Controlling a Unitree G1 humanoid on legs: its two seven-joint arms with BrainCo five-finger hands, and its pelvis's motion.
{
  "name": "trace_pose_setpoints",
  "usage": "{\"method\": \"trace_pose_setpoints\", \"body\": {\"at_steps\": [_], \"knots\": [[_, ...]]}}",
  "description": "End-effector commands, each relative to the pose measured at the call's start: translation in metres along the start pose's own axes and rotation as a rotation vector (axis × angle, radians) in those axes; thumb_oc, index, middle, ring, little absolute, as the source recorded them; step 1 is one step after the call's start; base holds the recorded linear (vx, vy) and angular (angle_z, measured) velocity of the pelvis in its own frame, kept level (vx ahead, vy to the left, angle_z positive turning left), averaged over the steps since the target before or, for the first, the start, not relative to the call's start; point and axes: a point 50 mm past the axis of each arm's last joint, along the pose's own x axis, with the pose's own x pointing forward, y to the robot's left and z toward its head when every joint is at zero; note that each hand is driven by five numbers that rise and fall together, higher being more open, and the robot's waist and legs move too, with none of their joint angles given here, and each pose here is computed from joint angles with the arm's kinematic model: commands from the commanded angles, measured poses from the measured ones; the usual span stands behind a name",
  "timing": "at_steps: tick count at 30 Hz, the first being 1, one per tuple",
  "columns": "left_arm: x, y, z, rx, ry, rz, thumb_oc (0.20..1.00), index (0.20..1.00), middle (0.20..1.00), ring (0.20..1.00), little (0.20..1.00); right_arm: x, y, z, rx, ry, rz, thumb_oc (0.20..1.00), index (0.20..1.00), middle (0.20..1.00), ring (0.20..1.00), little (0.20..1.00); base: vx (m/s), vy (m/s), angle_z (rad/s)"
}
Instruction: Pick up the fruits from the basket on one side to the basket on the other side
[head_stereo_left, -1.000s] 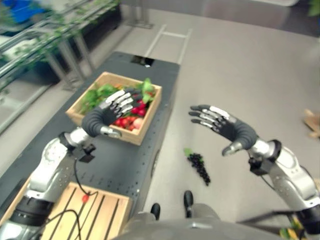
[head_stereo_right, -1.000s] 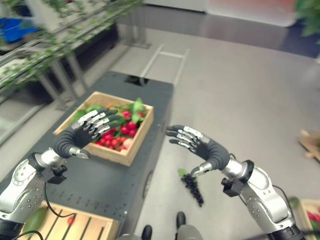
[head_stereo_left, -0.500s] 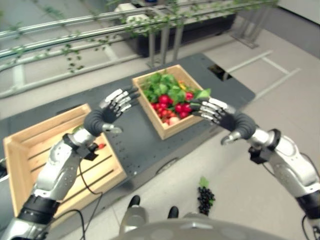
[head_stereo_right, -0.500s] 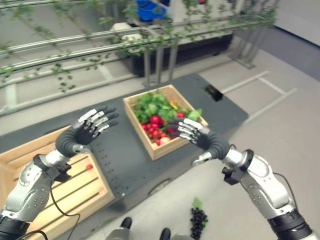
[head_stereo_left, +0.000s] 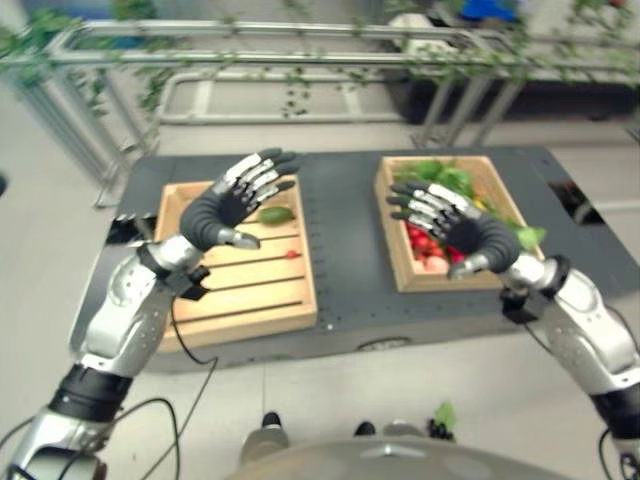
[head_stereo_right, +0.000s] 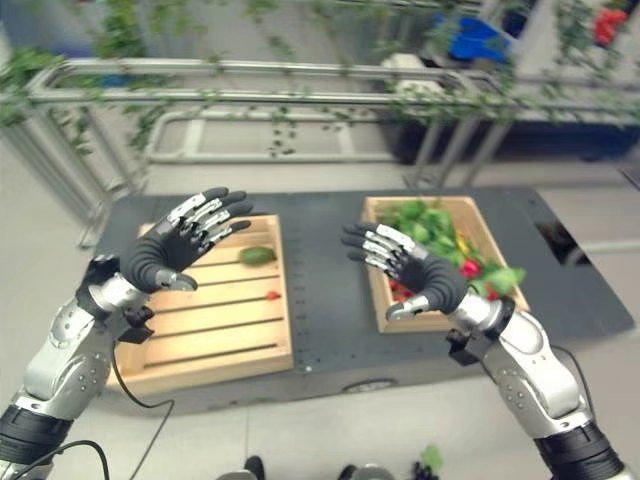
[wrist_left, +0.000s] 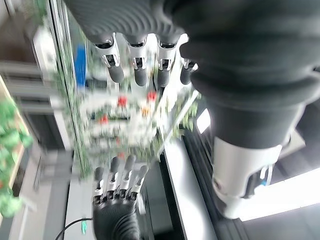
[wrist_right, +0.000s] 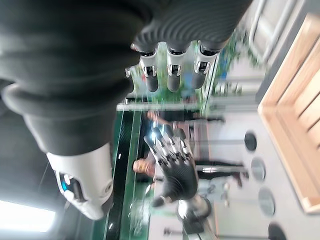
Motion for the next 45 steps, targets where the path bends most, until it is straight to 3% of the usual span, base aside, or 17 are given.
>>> {"method": "trace_pose_setpoints", "body": {"at_steps": [1,21,28,30,32,34,36,37,39,45], "knots": [[0.004,0.001,0.013,0.098,-0.041,-0.014,1.0,1.0,1.0,1.0,1.0,0.002,-0.003,0.015,-0.026,-0.126,-0.049,1.0,1.0,1.0,1.0,1.0,-0.09,0.308,0.33],[-0.002,0.0,0.017,0.138,-0.036,-0.008,1.0,1.0,1.0,1.0,1.0,0.015,0.009,0.003,-0.031,-0.121,-0.009,1.0,1.0,1.0,1.0,1.0,-0.13,0.21,0.11],[-0.021,0.002,-0.005,0.073,0.001,0.121,1.0,1.0,1.0,1.0,1.0,0.009,0.006,-0.016,0.022,-0.09,-0.095,1.0,1.0,1.0,1.0,1.0,0.0,-0.05,-0.15],[-0.03,0.002,-0.027,0.005,0.031,0.217,1.0,1.0,1.0,1.0,1.0,-0.005,0.003,-0.037,0.078,-0.029,-0.192,1.0,1.0,1.0,1.0,1.0,0.02,-0.103,-0.02],[-0.052,0.007,-0.065,-0.026,0.151,0.386,1.0,1.0,1.0,1.0,1.0,-0.027,-0.004,-0.064,0.024,0.109,-0.34,1.0,1.0,1.0,1.0,1.0,0.01,-0.08,0.2],[-0.061,0.009,-0.08,-0.01,0.22,0.44,1.0,1.0,1.0,1.0,1.0,-0.037,-0.007,-0.076,0.014,0.165,-0.402,1.0,1.0,1.0,1.0,1.0,0.01,-0.048,0.22],[-0.091,0.003,-0.13,-0.021,0.446,0.589,1.0,1.0,1.0,1.0,1.0,-0.063,-0.009,-0.107,0.032,0.296,-0.557,1.0,1.0,1.0,1.0,1.0,0.0,-0.042,0.11],[-0.09,0.003,-0.13,-0.021,0.445,0.589,1.0,1.0,1.0,1.0,1.0,-0.063,-0.009,-0.107,0.031,0.296,-0.557,1.0,1.0,1.0,1.0,1.0,0.01,-0.024,0.11],[-0.117,-0.004,-0.158,0.036,0.638,0.703,1.0,1.0,1.0,1.0,1.0,-0.081,-0.01,-0.123,0.023,0.363,-0.696,1.0,1.0,1.0,1.0,1.0,0.01,-0.003,0.1],[-0.171,-0.034,-0.194,0.061,0.961,0.802,1.0,1.0,1.0,1.0,1.0,-0.128,-0.008,-0.153,-0.019,0.581,-0.904,1.0,1.0,1.0,1.0,1.0,0.0,0.0,0.0]]}}
